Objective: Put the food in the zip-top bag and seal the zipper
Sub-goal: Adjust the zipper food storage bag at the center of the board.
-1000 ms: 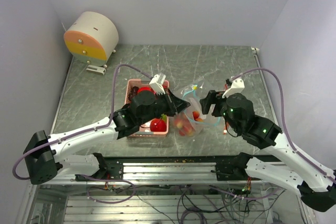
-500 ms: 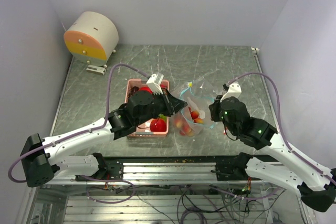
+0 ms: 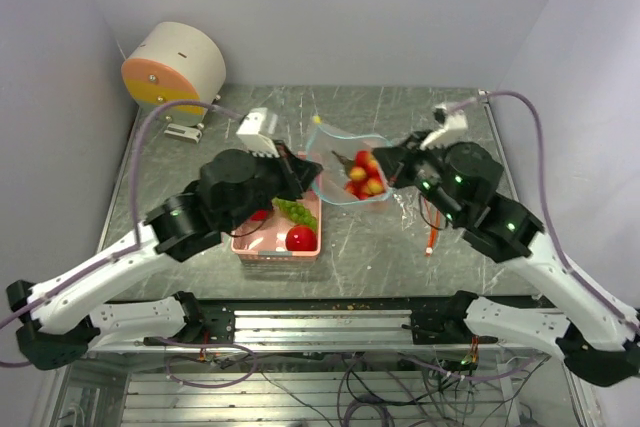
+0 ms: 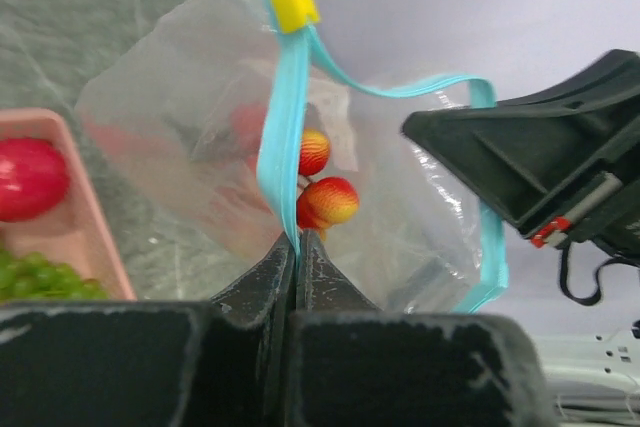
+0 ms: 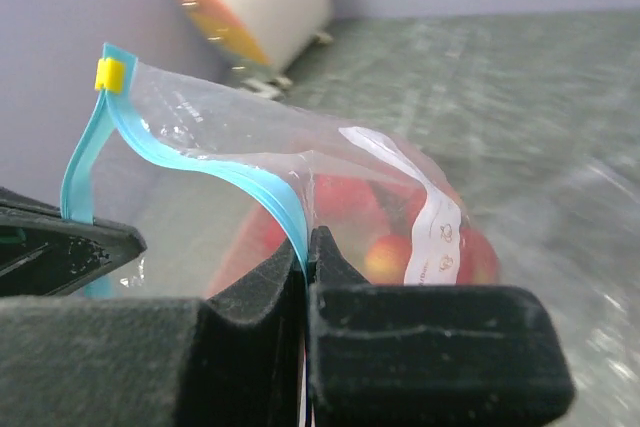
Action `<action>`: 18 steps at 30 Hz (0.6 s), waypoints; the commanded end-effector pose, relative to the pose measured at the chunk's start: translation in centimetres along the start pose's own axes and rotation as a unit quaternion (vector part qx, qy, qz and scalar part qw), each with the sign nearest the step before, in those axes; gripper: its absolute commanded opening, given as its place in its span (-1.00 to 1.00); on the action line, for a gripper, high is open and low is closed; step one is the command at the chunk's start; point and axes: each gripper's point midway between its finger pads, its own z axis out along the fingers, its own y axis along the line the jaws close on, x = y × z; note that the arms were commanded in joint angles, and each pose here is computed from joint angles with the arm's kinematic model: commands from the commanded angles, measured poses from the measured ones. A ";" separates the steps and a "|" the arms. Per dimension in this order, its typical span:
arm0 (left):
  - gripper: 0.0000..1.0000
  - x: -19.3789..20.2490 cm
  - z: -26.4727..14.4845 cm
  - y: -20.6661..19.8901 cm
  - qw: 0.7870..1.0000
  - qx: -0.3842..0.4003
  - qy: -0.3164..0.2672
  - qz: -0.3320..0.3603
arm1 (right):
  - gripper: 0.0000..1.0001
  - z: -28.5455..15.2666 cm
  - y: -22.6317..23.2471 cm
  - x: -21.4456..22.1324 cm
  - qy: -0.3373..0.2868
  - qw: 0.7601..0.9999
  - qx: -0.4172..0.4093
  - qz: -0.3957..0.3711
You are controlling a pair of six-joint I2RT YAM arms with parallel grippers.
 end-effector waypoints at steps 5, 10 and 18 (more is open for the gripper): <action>-0.86 -7.4 -8.8 7.0 0.975 -0.184 -0.091 0.083 | -1.00 4.9 13.6 0.2 0.022 0.961 -0.274 0.029; -0.86 -9.3 -13.4 10.3 0.953 -0.258 -0.127 0.093 | -1.00 6.5 19.6 2.7 0.025 0.939 -0.342 0.030; -0.86 -7.5 -16.8 15.7 0.917 -0.361 -0.142 0.092 | -0.68 11.1 22.1 13.6 0.127 0.932 -0.338 0.007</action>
